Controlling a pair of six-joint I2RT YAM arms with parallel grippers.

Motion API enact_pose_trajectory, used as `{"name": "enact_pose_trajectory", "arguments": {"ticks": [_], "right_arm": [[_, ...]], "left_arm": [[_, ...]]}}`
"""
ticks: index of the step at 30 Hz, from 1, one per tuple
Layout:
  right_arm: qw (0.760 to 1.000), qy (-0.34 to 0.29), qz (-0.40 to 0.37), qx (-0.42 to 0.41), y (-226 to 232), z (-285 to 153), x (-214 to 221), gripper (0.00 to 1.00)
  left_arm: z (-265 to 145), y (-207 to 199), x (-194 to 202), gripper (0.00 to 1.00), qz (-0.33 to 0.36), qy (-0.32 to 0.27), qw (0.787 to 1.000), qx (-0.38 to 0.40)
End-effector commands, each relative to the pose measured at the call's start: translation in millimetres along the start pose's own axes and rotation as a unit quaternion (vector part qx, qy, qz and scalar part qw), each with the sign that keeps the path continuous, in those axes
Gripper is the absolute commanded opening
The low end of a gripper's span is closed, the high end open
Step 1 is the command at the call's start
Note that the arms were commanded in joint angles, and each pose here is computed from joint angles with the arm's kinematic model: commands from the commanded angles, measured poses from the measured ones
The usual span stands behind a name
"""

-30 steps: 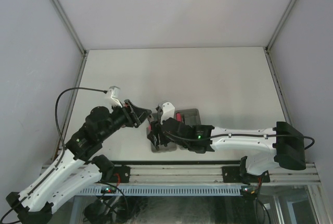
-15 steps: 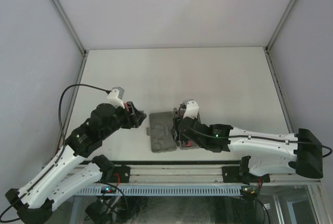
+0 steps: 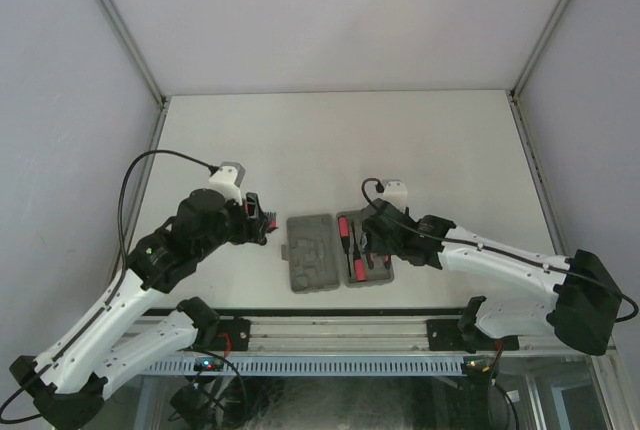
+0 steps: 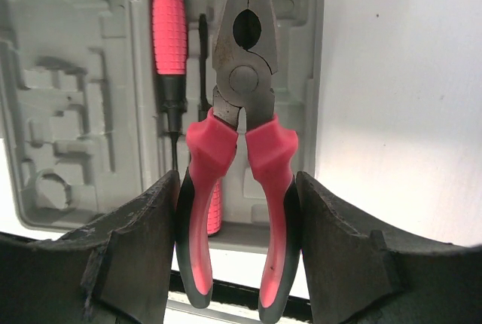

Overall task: Sort the tools into containers
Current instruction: Place the pliers in the storage box.

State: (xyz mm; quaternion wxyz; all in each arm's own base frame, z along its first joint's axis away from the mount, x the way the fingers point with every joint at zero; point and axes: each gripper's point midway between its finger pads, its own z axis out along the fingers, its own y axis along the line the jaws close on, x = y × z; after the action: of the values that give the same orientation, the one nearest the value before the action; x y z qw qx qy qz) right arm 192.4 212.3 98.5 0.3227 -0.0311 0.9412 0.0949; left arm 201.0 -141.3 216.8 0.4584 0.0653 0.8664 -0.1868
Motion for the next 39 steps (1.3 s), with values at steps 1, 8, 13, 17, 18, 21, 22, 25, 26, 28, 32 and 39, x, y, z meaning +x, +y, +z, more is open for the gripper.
{"name": "enact_pose_trajectory", "arguments": {"ticks": [1,8,13,17,18,21,22,25,26,28,32,39], "right_arm": [[1.0,0.017,-0.003,-0.018,10,7,-1,0.0],[0.998,0.055,-0.013,0.009,8,21,10,0.02],[0.998,0.066,-0.009,0.018,4,28,12,0.04],[0.997,0.079,-0.013,0.013,8,36,15,0.07],[0.996,0.081,-0.014,0.015,9,37,15,0.07],[0.996,0.088,-0.018,0.022,9,40,16,0.11],[0.995,0.09,-0.019,0.025,8,41,16,0.12],[0.995,0.092,-0.02,0.028,8,43,16,0.17],[0.995,0.092,-0.02,0.03,7,43,16,0.18],[0.995,0.093,-0.019,0.033,5,43,16,0.19],[0.995,0.093,-0.022,0.042,0,41,14,0.21],[0.995,0.092,-0.026,0.04,0,40,13,0.32]], "left_arm": [[-4,5,-12,0.63,0.034,-0.012,0.999,-0.012],[3,8,-2,0.63,0.036,-0.001,0.999,-0.013],[5,8,0,0.63,0.033,0.001,0.999,-0.013],[6,8,1,0.63,0.034,0.002,0.999,-0.013],[6,8,1,0.63,0.035,0.003,0.999,-0.013],[6,8,1,0.63,0.035,0.004,0.999,-0.013],[6,8,1,0.63,0.035,0.004,0.999,-0.013],[7,8,2,0.63,0.034,0.004,0.999,-0.014],[7,8,2,0.63,0.035,0.005,0.999,-0.013],[7,8,2,0.63,0.035,0.005,0.999,-0.014],[7,8,2,0.63,0.035,0.006,0.999,-0.013],[8,7,3,0.63,0.036,0.007,0.999,-0.011]]}}
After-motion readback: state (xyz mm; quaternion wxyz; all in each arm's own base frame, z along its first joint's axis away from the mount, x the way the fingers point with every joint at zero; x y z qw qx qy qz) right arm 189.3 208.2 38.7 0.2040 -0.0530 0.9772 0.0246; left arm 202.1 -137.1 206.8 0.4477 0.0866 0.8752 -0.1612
